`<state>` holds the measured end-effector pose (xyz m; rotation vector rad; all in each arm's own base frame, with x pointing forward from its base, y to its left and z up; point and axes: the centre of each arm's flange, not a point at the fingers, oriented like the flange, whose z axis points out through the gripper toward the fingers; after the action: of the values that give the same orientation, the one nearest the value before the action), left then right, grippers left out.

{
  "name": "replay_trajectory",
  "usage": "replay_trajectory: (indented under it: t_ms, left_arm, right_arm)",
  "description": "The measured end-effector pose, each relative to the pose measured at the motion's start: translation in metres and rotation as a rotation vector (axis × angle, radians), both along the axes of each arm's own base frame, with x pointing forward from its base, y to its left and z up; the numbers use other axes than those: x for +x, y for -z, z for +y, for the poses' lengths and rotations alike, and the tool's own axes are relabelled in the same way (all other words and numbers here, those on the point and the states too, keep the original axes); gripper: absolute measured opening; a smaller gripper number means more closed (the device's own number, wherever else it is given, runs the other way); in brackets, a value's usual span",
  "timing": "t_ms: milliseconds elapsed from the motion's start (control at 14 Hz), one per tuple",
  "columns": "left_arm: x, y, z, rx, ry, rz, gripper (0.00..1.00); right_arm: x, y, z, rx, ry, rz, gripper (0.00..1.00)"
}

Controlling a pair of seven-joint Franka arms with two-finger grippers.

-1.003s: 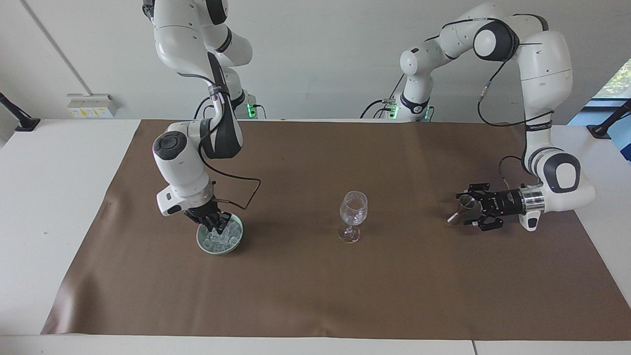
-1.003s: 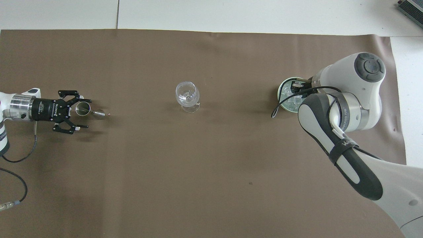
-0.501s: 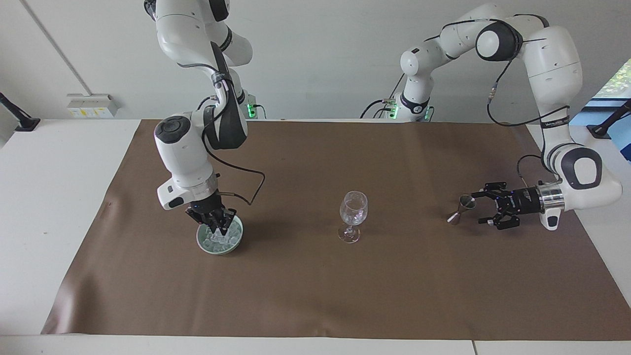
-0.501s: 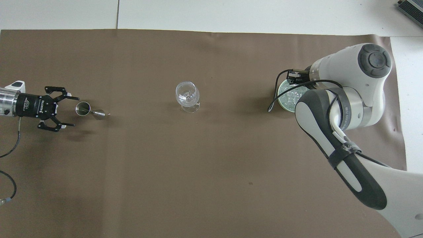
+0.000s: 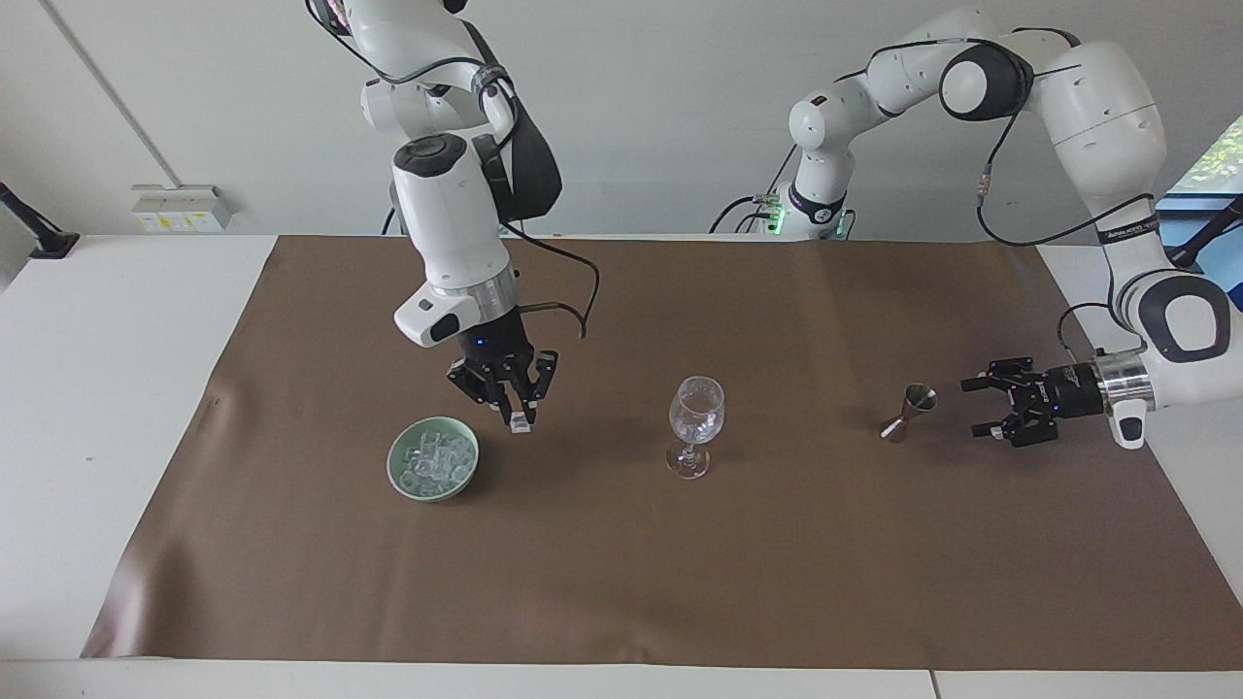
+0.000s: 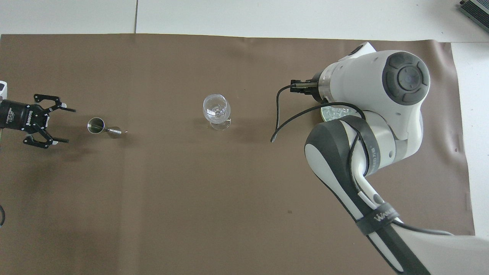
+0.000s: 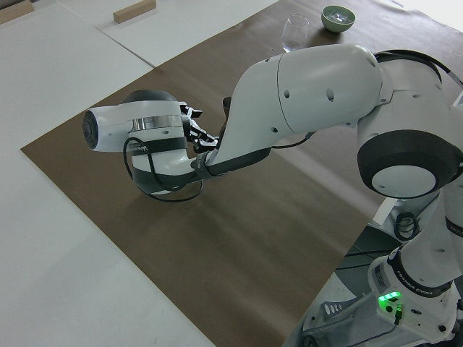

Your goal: Pour wine and add ice with both arms

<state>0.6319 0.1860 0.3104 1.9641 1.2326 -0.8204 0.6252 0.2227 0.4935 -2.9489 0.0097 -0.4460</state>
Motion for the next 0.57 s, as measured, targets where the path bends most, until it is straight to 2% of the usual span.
replay_trajectory:
  t_ms: [215, 573]
  left_arm:
    - [0.008, -0.021, 0.007, 0.037, 0.032, -0.061, 1.0]
    - [0.017, -0.051, 0.01, 0.104, 0.097, -0.146, 1.0]
  right_arm:
    - [-0.023, -0.009, 0.049, 0.021, -0.084, -0.003, 0.26]
    - [-0.044, -0.024, 0.096, 0.046, -0.165, -0.022, 0.26]
